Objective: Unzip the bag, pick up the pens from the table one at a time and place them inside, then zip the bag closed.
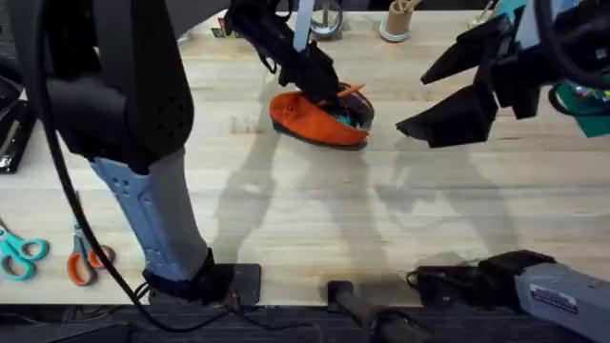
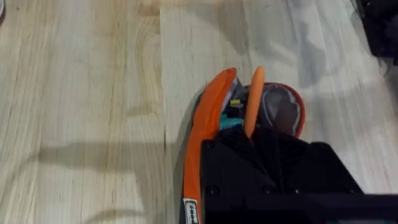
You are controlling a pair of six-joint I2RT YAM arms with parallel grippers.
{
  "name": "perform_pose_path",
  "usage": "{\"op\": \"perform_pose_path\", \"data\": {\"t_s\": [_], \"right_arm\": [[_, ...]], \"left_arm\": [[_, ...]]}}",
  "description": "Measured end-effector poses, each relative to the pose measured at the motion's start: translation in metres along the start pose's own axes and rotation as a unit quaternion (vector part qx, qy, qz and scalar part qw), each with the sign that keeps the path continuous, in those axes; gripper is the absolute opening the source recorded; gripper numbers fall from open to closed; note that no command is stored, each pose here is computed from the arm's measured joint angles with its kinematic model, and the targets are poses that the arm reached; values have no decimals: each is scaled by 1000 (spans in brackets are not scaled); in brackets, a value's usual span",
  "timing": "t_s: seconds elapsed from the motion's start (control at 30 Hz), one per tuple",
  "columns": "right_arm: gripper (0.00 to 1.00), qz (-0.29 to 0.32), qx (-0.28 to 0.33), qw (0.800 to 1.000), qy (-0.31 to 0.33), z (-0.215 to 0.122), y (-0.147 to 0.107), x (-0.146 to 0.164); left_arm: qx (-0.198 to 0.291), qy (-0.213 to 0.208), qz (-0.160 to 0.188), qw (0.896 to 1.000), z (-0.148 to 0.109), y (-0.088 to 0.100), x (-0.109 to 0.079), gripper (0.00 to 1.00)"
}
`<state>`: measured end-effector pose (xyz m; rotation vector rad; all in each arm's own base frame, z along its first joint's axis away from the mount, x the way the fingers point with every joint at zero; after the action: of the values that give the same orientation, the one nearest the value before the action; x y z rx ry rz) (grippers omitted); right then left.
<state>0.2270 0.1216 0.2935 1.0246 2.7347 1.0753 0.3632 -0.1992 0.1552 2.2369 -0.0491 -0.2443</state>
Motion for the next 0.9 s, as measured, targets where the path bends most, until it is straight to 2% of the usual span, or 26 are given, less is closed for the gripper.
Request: {"op": "perform_pose_path", "data": {"t_s": [0.27, 0.33, 0.47, 0.5, 0.57, 0.7, 0.83, 0.9], "right_arm": [[997, 0, 0, 1000, 0, 0, 0, 0], [997, 0, 0, 1000, 0, 0, 0, 0], [998, 0, 0, 1000, 0, 0, 0, 0], [997, 0, 0, 1000, 0, 0, 0, 0], [997, 0, 0, 1000, 0, 0, 0, 0], [997, 0, 0, 1000, 0, 0, 0, 0], [997, 0, 0, 1000, 0, 0, 0, 0], [997, 0, 0, 1000, 0, 0, 0, 0]], "left_arm": [[0, 0, 0, 1000, 0, 0, 0, 54], [0, 0, 1, 1000, 0, 0, 0, 197], [0, -1, 2, 1000, 0, 0, -1, 835], [0, -2, 0, 1000, 0, 0, -1, 949], [0, -2, 1, 1000, 0, 0, -1, 991], [-2, -3, -2, 1000, 0, 1, -1, 995], [-7, -3, -21, 1000, -2, 5, -1, 995], [-8, 1, -32, 999, -7, 13, 0, 995]]}}
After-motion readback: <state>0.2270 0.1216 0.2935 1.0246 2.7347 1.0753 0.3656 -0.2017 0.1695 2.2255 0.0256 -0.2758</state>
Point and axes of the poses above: each hand's point on the last joint's axis, 136 mm out from that joint toward the fingers, its own z axis out along the fingers, its own x axis along the line the jaws close on, y = z × x, the point moved 4 cm from there along -z, back along the fingers, and after that the axes turned 5 degrees about z, right-handed, at the moved point
